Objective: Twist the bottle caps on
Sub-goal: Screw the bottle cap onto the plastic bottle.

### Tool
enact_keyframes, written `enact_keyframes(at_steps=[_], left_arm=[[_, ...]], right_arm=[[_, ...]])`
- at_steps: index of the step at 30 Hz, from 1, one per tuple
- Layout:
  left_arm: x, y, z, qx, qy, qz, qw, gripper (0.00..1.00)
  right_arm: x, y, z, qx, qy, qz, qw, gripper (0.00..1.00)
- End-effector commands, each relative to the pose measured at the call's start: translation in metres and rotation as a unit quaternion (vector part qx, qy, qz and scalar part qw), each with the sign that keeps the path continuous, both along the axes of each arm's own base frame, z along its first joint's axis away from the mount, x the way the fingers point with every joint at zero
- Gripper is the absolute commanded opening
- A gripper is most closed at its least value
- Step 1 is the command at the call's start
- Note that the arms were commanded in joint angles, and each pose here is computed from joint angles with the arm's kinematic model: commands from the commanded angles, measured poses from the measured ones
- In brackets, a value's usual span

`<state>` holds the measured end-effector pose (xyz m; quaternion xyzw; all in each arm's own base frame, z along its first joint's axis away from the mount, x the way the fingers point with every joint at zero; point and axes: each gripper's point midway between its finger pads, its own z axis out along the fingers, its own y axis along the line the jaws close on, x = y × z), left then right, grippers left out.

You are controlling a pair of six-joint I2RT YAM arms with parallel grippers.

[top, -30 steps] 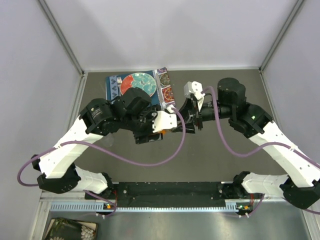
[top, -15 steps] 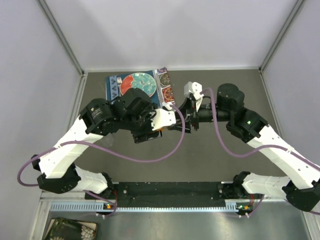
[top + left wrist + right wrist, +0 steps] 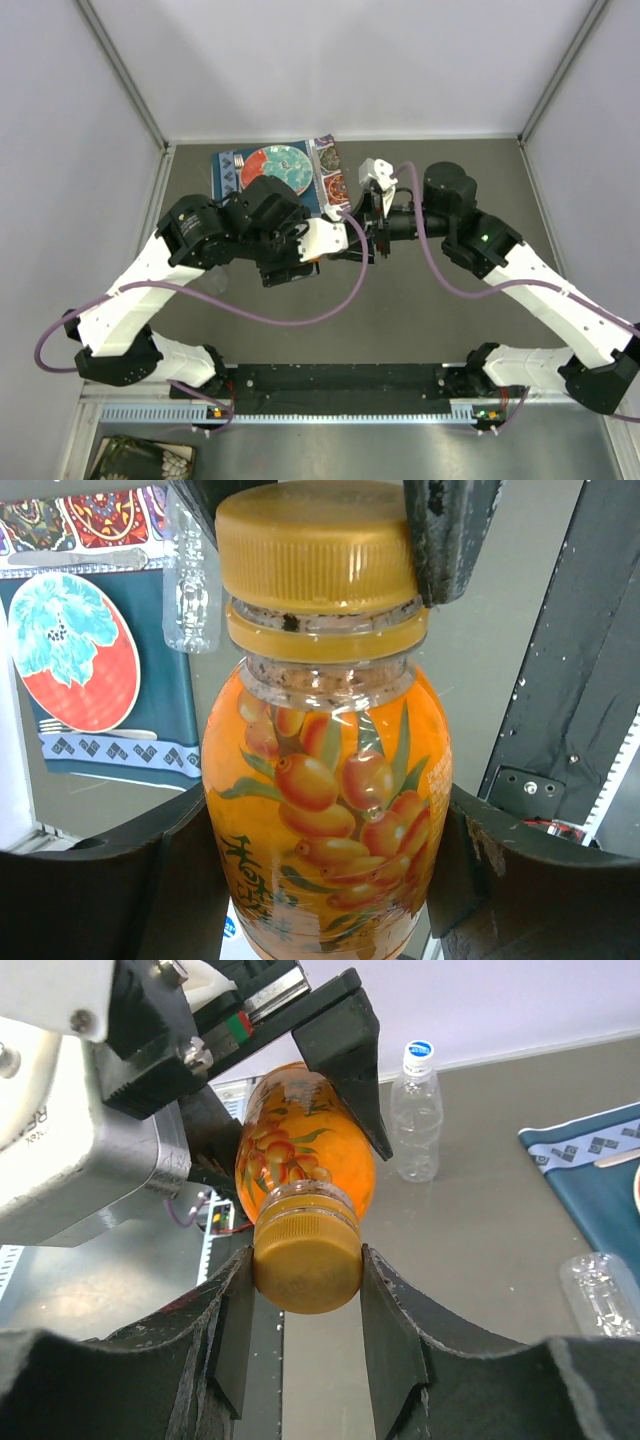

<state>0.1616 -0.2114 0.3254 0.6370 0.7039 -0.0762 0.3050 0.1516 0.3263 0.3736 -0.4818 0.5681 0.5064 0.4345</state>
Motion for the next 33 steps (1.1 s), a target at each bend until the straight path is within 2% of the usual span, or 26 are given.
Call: enact_keyframes(at_steps=[1,7,13,22,28,33], left_arm=[[0.001,-0.013,0.020,-0.041,-0.019,-0.018,0.999,0.00],[0.018,-0.018,0.040,-0.065,-0.069,-0.001,0.996,0.00],[0.037,-0.025,0.066,-0.111,-0.125,0.027,0.986,0.00],[0.038,-0.032,0.090,-0.167,-0.145,0.030,0.975,0.00],[0.039,-0.031,0.081,-0.148,-0.152,0.018,0.977,0.00],[0.048,-0.026,0.080,-0.129,-0.188,0.013,0.974,0.00]], right_arm=[[-0.022,0.009,0.022,0.025,0.000,0.060,0.998,0.25],[-0.023,0.015,0.020,0.027,0.024,0.067,0.997,0.25],[-0.012,0.019,0.025,0.048,0.045,0.029,0.997,0.23],[-0.012,0.019,0.042,0.083,0.046,0.023,0.995,0.22],[-0.020,0.018,0.043,0.072,0.057,0.046,0.995,0.23],[-0.021,0.020,0.039,0.048,0.089,0.051,0.994,0.22]])
